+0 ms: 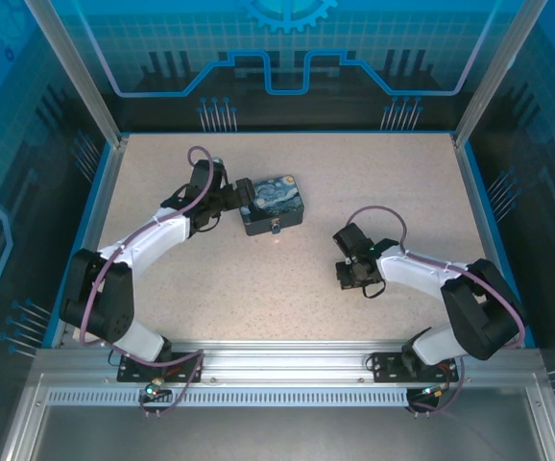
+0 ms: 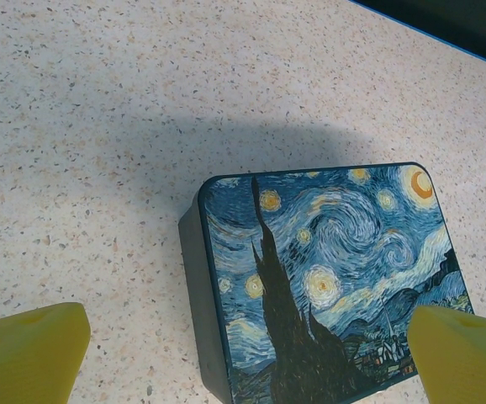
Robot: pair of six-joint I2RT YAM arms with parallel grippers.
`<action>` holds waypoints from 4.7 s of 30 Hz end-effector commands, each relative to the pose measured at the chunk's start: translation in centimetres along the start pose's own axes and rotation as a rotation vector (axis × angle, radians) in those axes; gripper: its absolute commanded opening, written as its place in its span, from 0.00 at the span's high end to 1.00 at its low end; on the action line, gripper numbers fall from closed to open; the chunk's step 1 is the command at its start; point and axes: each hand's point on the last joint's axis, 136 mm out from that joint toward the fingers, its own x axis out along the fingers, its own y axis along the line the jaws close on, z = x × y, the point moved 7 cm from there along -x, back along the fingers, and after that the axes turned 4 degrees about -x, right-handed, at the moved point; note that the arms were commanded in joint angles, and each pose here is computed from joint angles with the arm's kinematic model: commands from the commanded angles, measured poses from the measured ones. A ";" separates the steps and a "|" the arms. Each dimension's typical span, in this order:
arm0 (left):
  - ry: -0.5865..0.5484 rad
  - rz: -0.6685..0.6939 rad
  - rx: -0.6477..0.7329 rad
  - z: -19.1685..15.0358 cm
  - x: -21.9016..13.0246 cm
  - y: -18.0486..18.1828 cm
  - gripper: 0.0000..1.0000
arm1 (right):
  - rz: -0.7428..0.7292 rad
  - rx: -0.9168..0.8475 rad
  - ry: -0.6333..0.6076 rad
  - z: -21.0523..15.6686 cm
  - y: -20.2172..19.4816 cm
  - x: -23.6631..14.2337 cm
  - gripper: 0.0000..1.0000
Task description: Unlock the padlock with the key
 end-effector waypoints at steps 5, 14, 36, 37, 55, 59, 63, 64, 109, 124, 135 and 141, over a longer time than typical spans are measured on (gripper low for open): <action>-0.010 -0.012 0.031 0.2 -1.1 -0.3 0.01 | 0.031 0.002 -0.031 -0.3 0.2 -0.7 0.96; -0.068 -0.273 0.099 1.1 -5.0 -3.0 0.01 | 0.331 0.075 -0.277 1.3 -0.5 -3.6 1.00; 0.026 -1.226 0.106 1.3 -12.9 -16.2 0.10 | 1.001 0.156 -1.060 7.9 -0.6 -21.8 1.00; 0.036 -1.231 0.109 1.1 -12.7 -16.7 0.11 | 1.014 0.145 -1.067 8.1 -0.2 -22.2 1.00; 0.095 -1.273 0.150 -1.0 -11.8 -19.8 0.39 | 1.134 0.096 -1.019 11.0 3.3 -22.8 1.00; 0.099 -1.275 0.151 -1.0 -11.7 -19.9 0.51 | 1.134 0.103 -1.009 11.0 3.4 -22.6 1.00; 0.110 -1.273 0.150 -1.1 -11.5 -20.0 0.58 | 1.142 0.110 -1.011 11.1 3.4 -22.5 1.00; 0.111 -1.275 0.152 -1.1 -11.5 -20.1 0.60 | 1.148 0.109 -1.008 11.1 3.5 -22.5 1.00; 0.127 -1.280 0.155 -0.9 -12.0 -20.3 1.00 | 1.183 0.065 -1.054 12.0 3.4 -22.9 0.78; 0.119 -1.270 0.150 -0.9 -11.9 -20.2 1.00 | 1.190 0.073 -1.016 11.4 3.5 -22.3 0.81; 0.110 -1.254 0.151 -0.9 -11.8 -20.1 1.00 | 1.188 0.074 -1.000 10.8 3.5 -22.2 0.83; 0.107 -1.249 0.147 -0.8 -11.8 -20.1 1.00 | 1.187 0.077 -0.987 10.7 3.5 -21.9 0.84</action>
